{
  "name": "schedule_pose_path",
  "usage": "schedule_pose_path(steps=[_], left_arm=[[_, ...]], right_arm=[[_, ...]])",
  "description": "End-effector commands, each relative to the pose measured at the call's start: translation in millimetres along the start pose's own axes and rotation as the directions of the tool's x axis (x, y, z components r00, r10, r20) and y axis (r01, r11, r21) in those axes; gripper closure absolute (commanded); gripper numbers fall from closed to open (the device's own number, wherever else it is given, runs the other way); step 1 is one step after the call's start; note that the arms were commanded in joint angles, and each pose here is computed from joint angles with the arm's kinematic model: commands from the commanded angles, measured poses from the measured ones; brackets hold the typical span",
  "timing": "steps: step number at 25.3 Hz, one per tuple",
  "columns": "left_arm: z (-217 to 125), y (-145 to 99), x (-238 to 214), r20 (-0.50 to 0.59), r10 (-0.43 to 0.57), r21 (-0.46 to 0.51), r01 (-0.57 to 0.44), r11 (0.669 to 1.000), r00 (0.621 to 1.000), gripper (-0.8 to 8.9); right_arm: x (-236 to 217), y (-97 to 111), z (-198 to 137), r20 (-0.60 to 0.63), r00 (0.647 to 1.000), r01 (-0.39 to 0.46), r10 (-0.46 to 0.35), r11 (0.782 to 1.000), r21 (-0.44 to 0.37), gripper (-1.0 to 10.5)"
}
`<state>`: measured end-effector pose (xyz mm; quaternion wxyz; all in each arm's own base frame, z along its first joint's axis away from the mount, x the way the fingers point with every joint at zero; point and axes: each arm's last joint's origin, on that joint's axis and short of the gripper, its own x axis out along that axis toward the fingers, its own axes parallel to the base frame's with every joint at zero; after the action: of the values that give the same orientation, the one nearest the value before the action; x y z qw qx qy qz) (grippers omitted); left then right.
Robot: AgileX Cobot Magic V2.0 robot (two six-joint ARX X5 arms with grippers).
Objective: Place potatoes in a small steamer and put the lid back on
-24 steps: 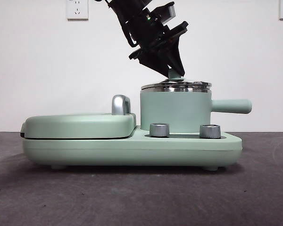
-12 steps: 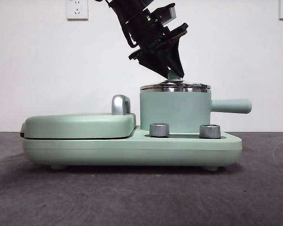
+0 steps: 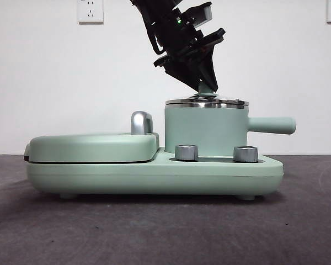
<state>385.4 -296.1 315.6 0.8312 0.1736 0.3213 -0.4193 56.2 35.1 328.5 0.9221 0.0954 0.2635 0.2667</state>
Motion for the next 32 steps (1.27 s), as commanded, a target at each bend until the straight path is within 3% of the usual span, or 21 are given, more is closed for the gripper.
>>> schedule_pose_path(steps=[1,5,7,12,18,20,22,32], left_arm=[[-0.4,-1.2,12.8,-0.009,0.002,0.008,-0.002,1.0,1.0,7.17],[6.5,-1.7,-5.1,0.018,0.011,-0.04,-0.01,0.999,1.0,3.66],[14.6,-5.4,-32.2,0.04,0.015,-0.046,-0.013,0.999,0.999,3.16],[13.6,-28.2,-134.9,-0.033,-0.022,-0.073,0.019,0.997,0.999,3.14],[-10.9,-61.0,-262.4,0.085,-0.007,-0.108,0.016,0.994,0.996,3.15],[-33.0,-77.8,-291.0,0.122,-0.093,-0.087,0.104,0.991,0.988,3.18],[-59.0,-89.8,-309.7,0.147,-0.15,-0.071,0.161,0.984,0.978,3.21],[-179.3,-119.8,-342.9,0.176,-0.138,-0.144,0.164,0.976,0.975,3.23]], right_arm=[[-0.4,1.1,2.0,0.01,1.0,-0.009,0.009,1.0,0.006,4.9],[-0.4,1.1,2.0,0.01,1.0,-0.009,0.009,1.0,0.006,4.9],[-0.4,1.1,2.1,0.01,1.0,-0.01,0.01,1.0,0.006,4.9],[-0.4,1.2,2.1,0.01,1.0,-0.01,0.01,1.0,0.006,4.9],[-0.4,1.9,1.8,0.002,0.999,-0.036,0.036,0.999,0.005,4.9],[-0.4,1.9,1.8,0.001,0.999,-0.037,0.037,0.999,0.005,4.9],[-0.4,2.0,1.8,0.001,0.999,-0.037,0.037,0.999,0.006,4.9],[-0.5,3.4,1.3,-0.016,0.996,-0.089,0.089,0.996,0.006,4.9]])
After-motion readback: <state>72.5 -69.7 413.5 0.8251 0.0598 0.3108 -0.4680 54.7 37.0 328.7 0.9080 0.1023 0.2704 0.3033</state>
